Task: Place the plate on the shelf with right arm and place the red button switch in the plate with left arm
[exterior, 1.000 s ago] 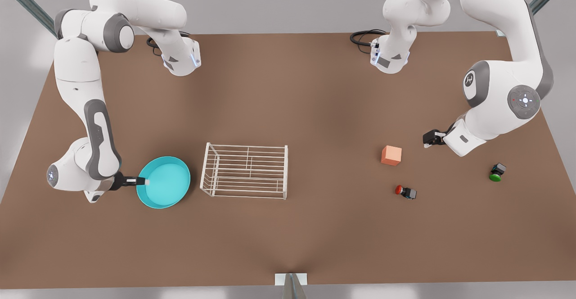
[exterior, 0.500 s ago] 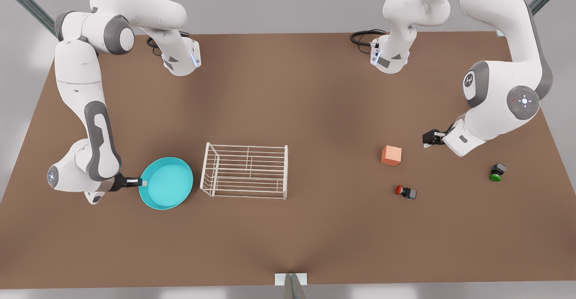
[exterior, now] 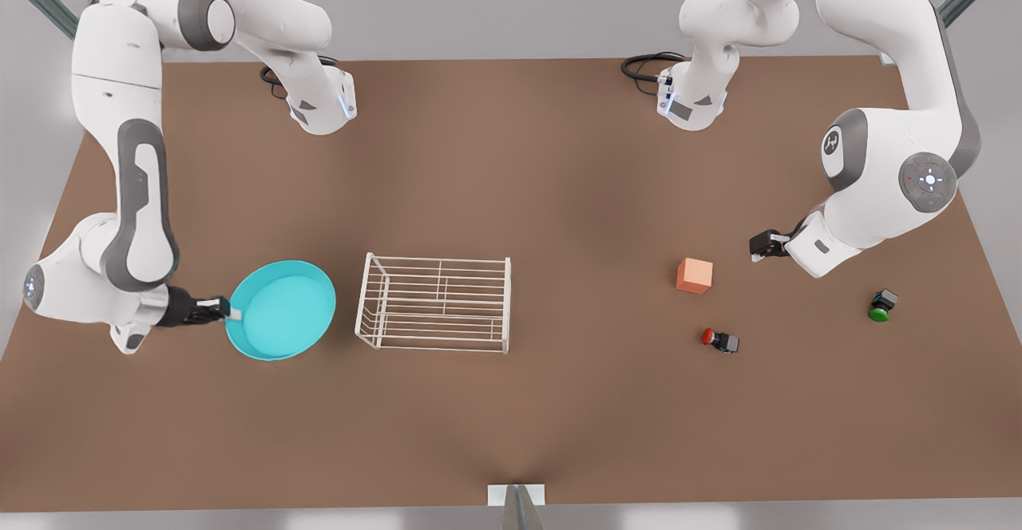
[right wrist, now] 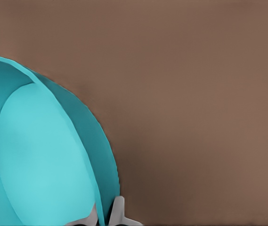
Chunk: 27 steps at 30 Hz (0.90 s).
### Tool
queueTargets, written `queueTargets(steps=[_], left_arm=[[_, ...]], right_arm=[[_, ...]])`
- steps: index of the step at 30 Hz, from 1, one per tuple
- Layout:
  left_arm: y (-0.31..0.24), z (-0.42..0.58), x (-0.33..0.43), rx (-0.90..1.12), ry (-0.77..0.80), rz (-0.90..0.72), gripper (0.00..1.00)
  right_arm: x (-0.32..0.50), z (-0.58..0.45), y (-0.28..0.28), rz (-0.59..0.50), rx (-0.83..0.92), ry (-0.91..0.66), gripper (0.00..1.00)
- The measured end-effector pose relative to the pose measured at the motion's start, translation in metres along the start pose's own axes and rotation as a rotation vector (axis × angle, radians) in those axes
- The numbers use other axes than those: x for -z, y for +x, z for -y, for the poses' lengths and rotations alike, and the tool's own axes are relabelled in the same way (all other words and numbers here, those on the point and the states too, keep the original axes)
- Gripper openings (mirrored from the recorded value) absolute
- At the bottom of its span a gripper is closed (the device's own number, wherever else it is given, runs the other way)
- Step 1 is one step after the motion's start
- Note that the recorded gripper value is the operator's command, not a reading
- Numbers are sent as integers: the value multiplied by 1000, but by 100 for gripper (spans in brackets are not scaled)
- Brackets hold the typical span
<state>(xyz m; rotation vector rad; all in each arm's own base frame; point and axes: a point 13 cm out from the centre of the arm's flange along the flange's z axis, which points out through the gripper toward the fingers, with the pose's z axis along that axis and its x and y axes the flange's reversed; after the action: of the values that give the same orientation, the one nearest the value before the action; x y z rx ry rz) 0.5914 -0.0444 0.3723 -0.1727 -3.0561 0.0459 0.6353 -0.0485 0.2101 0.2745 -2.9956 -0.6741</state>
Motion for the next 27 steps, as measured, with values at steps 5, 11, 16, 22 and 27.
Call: queueTargets(steps=[5, 11, 16, 22, 27], left_arm=[[0, 0, 0, 0, 0, 0, 100], [0, 0, 0, 0, 0, 0, 100], [1, 0, -1, 0, 0, -3, 100], [1, -2, -2, 2, -1, -5, 100], [1, -2, -3, 3, -1, -6, 100]], right_arm=[[45, -62, 11, -24, 72, -18, 18], [25, -154, 5, -109, 168, -43, 18], [-4, -212, -10, -142, 196, -41, 18], [-63, -249, -33, -179, 151, -60, 18], [-103, -265, -39, -196, 87, -85, 19]])
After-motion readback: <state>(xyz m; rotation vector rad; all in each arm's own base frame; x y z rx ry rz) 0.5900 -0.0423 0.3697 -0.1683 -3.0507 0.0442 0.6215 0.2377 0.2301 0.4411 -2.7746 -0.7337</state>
